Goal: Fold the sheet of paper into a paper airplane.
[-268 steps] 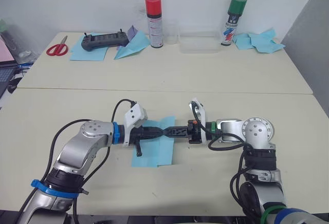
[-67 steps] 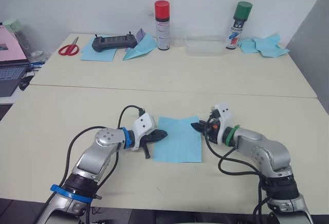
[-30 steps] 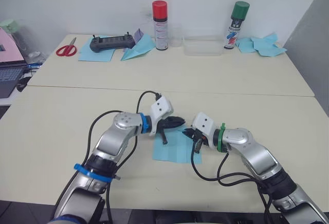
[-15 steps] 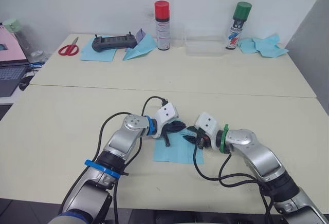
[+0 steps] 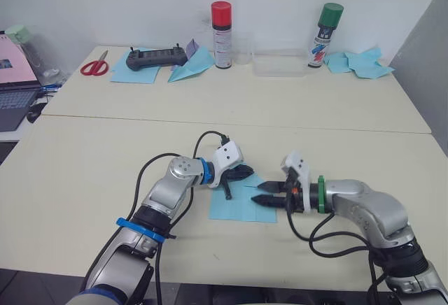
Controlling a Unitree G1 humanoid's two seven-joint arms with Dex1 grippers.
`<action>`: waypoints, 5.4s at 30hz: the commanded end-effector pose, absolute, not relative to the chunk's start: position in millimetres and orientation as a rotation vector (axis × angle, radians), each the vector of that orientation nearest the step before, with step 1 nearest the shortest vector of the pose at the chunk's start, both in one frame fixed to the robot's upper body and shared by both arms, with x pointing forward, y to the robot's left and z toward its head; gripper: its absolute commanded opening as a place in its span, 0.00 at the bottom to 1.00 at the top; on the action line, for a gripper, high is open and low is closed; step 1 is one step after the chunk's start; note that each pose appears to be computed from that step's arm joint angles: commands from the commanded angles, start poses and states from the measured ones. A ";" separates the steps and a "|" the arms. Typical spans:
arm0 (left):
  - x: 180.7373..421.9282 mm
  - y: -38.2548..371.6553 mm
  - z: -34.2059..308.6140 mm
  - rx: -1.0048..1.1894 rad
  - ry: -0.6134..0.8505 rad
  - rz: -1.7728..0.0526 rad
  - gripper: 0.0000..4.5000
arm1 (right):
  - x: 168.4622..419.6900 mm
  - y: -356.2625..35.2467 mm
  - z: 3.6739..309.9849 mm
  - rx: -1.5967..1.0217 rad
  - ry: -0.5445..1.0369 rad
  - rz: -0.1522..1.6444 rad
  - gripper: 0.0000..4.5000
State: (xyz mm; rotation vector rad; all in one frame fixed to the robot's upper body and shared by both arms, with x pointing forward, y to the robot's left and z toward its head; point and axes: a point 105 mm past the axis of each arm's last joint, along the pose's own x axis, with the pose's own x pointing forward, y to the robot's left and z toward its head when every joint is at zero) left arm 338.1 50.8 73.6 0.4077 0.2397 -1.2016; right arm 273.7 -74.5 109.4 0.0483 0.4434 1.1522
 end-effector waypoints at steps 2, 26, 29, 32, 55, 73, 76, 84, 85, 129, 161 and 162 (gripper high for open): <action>336.7 54.6 53.7 0.427 0.322 -1.186 0.00 | 290.6 -77.5 124.8 0.065 0.359 1.088 0.13; 334.8 46.9 50.0 0.459 0.326 -1.228 0.00 | 276.3 -104.1 81.3 -0.098 0.426 0.922 0.00; 335.3 47.1 49.6 0.460 0.326 -1.226 0.00 | 287.6 -94.2 108.4 -0.028 0.274 0.922 0.00; 334.3 46.0 49.7 0.459 0.322 -1.226 0.00 | 288.0 -82.6 103.8 -0.027 0.280 0.944 0.00; 330.9 24.8 69.5 0.449 0.250 -1.276 0.00 | 288.7 -79.9 61.6 -0.160 0.452 0.926 0.00; 371.6 69.6 92.9 0.409 0.121 -1.027 0.00 | 290.1 -74.2 63.4 -0.135 0.449 0.912 0.00; 358.9 55.5 106.2 0.327 0.066 -1.113 0.00 | 290.8 -73.3 64.0 -0.136 0.447 0.915 0.00; 336.9 45.3 95.0 0.332 0.122 -1.208 0.00 | 289.7 -73.2 65.1 -0.140 0.443 0.923 0.00; 336.0 46.4 89.8 0.353 0.141 -1.207 0.00 | 289.7 -73.2 65.4 -0.141 0.441 0.924 0.00; 315.6 117.4 92.9 -0.134 0.290 -0.905 0.42 | 302.2 -70.0 61.4 -0.163 0.448 0.918 0.00; 333.1 137.3 100.1 -0.036 0.248 -0.812 0.94 | 300.3 -71.9 62.8 -0.151 0.448 0.899 0.00; 333.7 134.5 99.6 -0.035 0.248 -0.820 0.94 | 300.2 -71.7 62.7 -0.151 0.449 0.900 0.00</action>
